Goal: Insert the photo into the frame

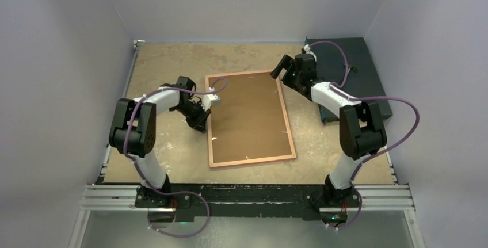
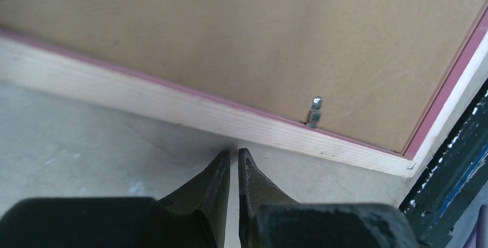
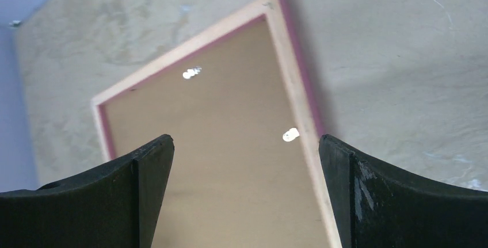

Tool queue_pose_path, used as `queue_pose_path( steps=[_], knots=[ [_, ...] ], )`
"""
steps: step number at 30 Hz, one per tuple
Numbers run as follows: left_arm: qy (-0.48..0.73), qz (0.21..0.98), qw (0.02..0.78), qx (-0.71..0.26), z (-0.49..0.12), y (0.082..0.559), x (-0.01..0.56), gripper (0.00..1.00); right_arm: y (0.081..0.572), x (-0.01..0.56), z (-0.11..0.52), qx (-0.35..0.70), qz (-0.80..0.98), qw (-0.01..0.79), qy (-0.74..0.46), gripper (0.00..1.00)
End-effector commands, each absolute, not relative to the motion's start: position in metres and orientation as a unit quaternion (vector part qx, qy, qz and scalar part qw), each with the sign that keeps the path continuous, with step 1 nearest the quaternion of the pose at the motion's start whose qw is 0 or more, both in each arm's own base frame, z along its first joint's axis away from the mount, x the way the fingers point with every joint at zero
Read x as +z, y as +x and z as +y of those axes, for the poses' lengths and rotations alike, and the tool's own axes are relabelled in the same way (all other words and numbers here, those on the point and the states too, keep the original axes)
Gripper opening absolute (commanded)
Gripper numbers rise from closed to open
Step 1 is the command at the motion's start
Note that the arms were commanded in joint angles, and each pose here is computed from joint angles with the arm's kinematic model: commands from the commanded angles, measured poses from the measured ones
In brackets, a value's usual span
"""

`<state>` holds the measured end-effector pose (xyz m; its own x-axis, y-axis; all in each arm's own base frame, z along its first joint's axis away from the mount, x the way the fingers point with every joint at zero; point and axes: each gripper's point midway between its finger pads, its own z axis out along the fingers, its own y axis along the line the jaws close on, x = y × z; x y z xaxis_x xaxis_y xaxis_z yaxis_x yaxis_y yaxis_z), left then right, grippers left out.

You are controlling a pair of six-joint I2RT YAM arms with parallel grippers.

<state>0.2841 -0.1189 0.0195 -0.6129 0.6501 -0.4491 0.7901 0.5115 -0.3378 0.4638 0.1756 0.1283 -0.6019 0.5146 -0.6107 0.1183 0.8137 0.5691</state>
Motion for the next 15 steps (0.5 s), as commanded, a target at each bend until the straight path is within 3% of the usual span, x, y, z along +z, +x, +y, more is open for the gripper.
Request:
queue_pose_path(
  steps=[1, 10, 15],
  knots=[
    [0.464, 0.845, 0.156, -0.214, -0.117, 0.287, 0.019, 0.08, 0.462, 0.091, 0.159, 0.182, 0.889, 0.384, 0.173, 0.99],
    [0.494, 0.832, 0.140, -0.208, -0.117, 0.273, 0.017, 0.06, 0.494, 0.053, 0.187, 0.205, 0.896, 0.361, 0.159, 0.99],
    [0.509, 0.824, 0.133, -0.213, -0.127, 0.265, 0.013, 0.06, 0.501, 0.062, 0.240, 0.255, 0.891, 0.357, 0.115, 0.99]
  ],
)
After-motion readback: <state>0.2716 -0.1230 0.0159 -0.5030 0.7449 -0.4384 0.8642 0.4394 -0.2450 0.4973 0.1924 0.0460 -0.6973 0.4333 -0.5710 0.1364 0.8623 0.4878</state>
